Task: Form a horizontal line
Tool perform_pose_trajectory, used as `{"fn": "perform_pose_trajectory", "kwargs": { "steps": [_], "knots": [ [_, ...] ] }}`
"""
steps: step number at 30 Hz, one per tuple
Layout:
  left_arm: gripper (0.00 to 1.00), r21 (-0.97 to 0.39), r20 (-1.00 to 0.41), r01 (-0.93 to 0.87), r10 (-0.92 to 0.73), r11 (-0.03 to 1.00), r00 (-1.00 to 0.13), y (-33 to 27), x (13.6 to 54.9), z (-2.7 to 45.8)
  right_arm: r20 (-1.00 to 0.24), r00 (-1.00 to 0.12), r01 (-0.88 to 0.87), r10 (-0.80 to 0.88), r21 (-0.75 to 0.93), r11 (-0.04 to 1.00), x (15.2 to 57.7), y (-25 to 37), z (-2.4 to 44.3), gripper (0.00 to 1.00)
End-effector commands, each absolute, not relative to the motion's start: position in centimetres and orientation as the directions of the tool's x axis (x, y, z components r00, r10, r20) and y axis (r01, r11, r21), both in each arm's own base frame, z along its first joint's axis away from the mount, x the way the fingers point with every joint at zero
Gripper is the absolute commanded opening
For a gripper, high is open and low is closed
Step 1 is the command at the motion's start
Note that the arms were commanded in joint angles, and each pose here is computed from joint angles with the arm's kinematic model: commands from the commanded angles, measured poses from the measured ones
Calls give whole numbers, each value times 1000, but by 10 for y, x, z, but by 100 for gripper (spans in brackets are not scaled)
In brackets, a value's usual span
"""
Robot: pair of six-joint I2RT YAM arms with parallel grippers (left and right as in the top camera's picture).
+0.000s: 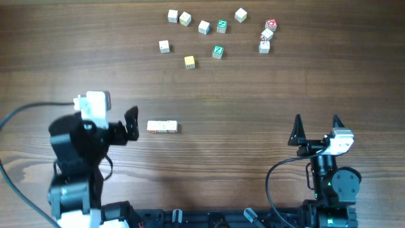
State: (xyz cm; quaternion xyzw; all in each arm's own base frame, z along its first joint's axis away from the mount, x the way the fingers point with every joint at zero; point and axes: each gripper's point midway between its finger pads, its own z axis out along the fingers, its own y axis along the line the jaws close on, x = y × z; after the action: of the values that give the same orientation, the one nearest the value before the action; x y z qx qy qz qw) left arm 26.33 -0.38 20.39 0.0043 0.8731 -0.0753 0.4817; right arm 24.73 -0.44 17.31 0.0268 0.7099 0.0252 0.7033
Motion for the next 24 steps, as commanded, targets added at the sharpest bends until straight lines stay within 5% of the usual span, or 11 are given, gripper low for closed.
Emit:
{"fn": "perform_pose_trajectory", "kwargs": {
  "steps": [1, 5, 11, 24],
  "knots": [
    [100, -106, -873, 89, -50, 990, -485, -8, 236, 182, -999, 2, -8, 55, 55, 998, 247, -3, 175, 100],
    [100, -102, -880, 91, -48, 991, -472, -13, 206, 152, -998, 2, -8, 55, 55, 998, 247, -3, 175, 100],
    [100, -156, -747, 61, -78, 986, -660, -20, 163, 98, -999, 2, -8, 55, 55, 998, 247, -3, 175, 100],
    [100, -157, -730, 52, -81, 986, -678, -20, 159, 91, -999, 2, -8, 55, 55, 998, 247, -3, 175, 100]
  ]
}}
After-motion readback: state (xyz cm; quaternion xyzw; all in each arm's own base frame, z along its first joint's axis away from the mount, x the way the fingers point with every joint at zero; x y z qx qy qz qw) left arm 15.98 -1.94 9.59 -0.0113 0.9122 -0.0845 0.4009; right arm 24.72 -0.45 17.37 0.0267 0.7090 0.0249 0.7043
